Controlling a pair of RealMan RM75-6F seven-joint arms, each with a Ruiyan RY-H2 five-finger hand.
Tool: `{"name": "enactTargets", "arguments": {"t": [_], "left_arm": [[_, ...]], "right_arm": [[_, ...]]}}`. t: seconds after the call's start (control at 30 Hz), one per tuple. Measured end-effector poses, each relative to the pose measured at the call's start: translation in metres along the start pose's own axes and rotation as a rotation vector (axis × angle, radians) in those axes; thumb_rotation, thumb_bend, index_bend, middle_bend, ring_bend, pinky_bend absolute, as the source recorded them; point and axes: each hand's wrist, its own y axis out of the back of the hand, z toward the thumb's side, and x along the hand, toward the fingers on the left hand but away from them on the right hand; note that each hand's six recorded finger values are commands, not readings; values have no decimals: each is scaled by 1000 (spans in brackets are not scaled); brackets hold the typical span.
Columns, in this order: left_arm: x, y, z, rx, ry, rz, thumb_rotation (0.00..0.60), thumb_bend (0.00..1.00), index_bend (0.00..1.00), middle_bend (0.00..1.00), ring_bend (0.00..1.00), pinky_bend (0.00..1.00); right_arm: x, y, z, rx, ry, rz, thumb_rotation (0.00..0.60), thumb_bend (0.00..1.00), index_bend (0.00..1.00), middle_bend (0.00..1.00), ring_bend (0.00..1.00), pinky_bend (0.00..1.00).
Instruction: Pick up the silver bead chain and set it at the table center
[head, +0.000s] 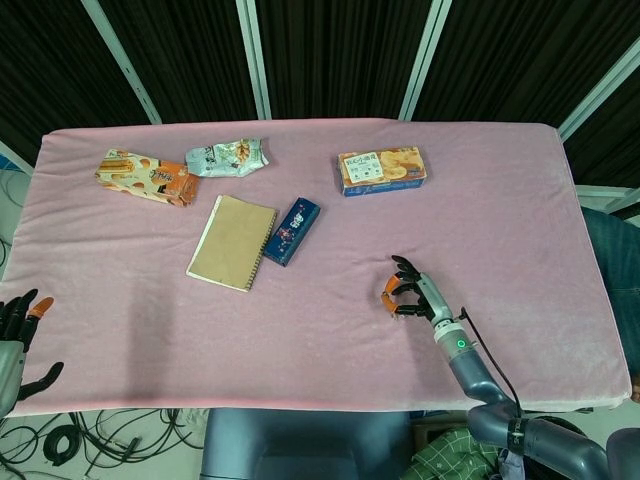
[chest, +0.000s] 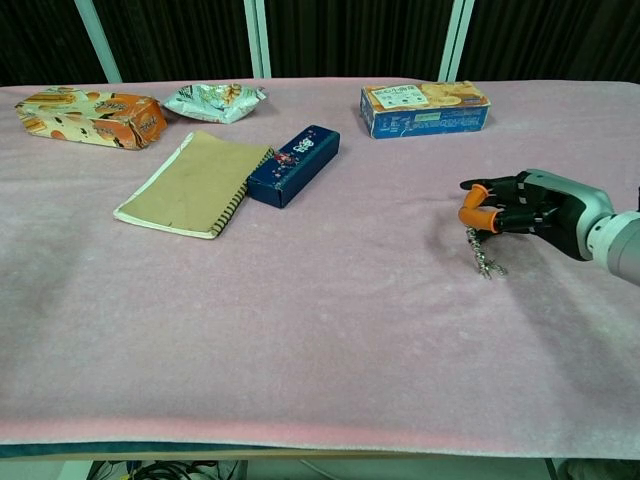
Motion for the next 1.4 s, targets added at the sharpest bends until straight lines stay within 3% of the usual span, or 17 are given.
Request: {"name": "enactTargets", "arguments": {"t": [0.67,0.93,1.2,1.4], "left_arm": [[-2,3,-1,-9,-3,7,600,223,132,0,0,0],[-3,4,-2,-13,-5,9,600,223,133,0,0,0],[-3,5,-1,-15,-9,15,600,223,133,0,0,0],[-3,3,0,-8,-9,7,600,223,133,0,0,0]], "right_arm": [[2,4,17,-14,39,2,587,342,606,56,59,284],[1,2,25,43,56,11,588,343,606,55,59,284],[-3,14,10,59,9,-14,589,343,605,56,59,285],[-2,11,3,60,-5,-1,588,343,605,56,59,285]]}}
